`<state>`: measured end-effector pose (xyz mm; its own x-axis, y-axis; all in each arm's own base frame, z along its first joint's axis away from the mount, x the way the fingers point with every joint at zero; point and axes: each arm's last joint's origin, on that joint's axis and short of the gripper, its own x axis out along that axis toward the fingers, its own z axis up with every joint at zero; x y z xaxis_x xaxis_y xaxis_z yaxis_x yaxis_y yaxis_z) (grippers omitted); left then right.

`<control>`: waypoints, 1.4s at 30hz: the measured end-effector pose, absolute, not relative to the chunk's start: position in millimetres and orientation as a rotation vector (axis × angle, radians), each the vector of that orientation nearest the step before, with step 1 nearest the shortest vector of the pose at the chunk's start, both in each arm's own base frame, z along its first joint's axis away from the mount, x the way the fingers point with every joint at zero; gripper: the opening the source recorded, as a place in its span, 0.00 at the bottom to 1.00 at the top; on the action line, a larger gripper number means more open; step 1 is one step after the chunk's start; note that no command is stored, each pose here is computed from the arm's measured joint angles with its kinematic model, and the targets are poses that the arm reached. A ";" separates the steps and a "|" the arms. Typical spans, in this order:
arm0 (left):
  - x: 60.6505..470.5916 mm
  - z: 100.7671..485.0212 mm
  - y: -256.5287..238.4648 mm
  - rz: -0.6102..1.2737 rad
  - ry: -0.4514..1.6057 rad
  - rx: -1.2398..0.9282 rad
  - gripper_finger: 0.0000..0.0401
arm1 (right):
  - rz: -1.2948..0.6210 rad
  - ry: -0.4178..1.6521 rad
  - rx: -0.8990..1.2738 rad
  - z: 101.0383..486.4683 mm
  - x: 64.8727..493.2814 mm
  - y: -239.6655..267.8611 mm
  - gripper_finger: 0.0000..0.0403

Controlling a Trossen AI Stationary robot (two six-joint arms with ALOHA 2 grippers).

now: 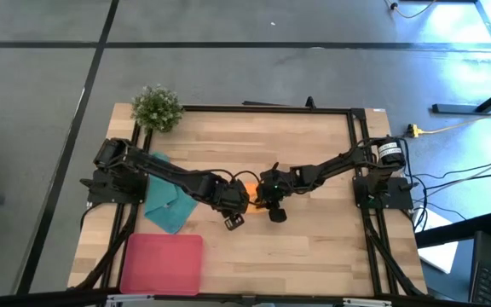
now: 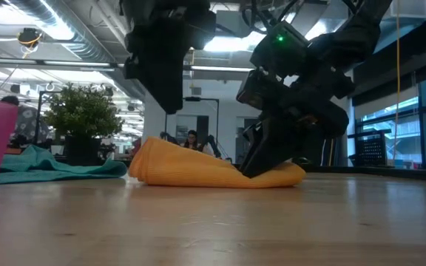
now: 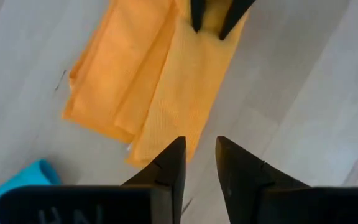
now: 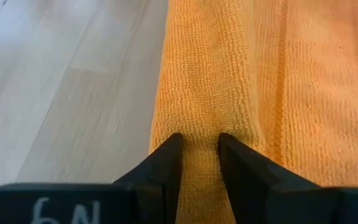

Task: Roll microfiber towels into tight, uniform cylinder then place into a basket
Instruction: Roll the yellow microfiber cloth

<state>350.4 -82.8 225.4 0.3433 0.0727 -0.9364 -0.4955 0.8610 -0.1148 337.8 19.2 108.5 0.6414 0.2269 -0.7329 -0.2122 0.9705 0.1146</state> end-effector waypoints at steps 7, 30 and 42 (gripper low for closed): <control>359.9 190.6 -82.0 0.383 1.193 -0.411 0.19 | 0.251 0.831 0.018 108.8 338.2 19.3 0.28; 370.3 143.3 -76.5 0.454 1.297 -0.384 0.20 | 0.247 0.832 0.042 108.9 338.2 19.4 0.28; 370.2 142.1 -76.5 0.456 1.299 -0.383 0.20 | 0.240 0.854 0.047 112.5 340.7 18.8 0.28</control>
